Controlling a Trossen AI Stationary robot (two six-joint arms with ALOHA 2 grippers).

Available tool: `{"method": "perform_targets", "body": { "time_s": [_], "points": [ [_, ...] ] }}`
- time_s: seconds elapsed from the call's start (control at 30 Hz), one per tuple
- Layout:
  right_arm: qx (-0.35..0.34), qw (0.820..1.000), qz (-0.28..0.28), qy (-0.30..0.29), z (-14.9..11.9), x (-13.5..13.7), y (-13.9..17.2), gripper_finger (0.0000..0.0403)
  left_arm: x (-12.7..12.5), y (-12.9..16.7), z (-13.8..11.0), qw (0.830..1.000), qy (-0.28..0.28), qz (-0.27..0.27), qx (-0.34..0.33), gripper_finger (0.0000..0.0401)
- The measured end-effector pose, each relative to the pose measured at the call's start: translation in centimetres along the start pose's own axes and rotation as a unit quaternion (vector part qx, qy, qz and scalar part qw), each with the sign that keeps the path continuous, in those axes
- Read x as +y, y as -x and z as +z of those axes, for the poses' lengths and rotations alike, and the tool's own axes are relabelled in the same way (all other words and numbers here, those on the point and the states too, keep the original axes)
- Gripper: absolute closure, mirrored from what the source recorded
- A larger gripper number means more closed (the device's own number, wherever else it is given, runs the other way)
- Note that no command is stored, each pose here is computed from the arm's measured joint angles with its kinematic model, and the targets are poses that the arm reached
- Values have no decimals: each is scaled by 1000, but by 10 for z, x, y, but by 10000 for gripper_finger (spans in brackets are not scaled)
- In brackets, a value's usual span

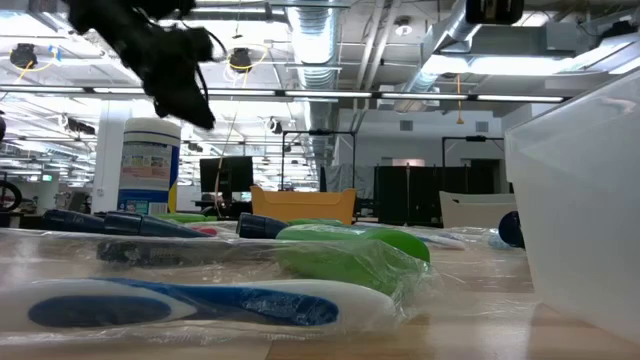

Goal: Pick & Place Travel size toiletries
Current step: Put the green shampoo into the transparent bin

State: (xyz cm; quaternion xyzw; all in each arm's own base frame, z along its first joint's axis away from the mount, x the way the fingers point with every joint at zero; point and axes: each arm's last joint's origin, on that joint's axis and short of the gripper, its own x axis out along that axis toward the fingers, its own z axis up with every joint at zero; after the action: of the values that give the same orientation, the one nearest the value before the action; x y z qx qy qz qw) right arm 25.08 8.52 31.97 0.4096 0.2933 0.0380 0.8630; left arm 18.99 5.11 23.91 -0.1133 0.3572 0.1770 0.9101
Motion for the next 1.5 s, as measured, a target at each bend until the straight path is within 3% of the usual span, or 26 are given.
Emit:
{"method": "perform_targets", "body": {
  "time_s": [0.23,0.43,0.57,0.83,1.1,1.33,1.5],
  "points": [
    [-6,1000,-16,24,0,-2,3,310,20,-31,-2,996,29,41,77,213],
    [11,999,-29,27,-5,-4,-1,275,54,-40,-14,975,102,133,147,132],
    [12,999,-31,27,-5,-4,-1,254,72,-42,-18,968,102,154,168,104],
    [12,999,-35,28,-5,-5,-1,235,78,-58,-25,969,45,113,214,103],
    [12,999,-35,28,-5,-5,-1,239,85,-82,-33,960,13,127,251,104],
    [12,999,-32,26,-5,-4,-1,247,85,-97,-44,953,24,96,286,114],
    [14,999,-31,26,-6,-3,-1,255,82,-97,-45,953,46,88,285,160]
  ]
}}
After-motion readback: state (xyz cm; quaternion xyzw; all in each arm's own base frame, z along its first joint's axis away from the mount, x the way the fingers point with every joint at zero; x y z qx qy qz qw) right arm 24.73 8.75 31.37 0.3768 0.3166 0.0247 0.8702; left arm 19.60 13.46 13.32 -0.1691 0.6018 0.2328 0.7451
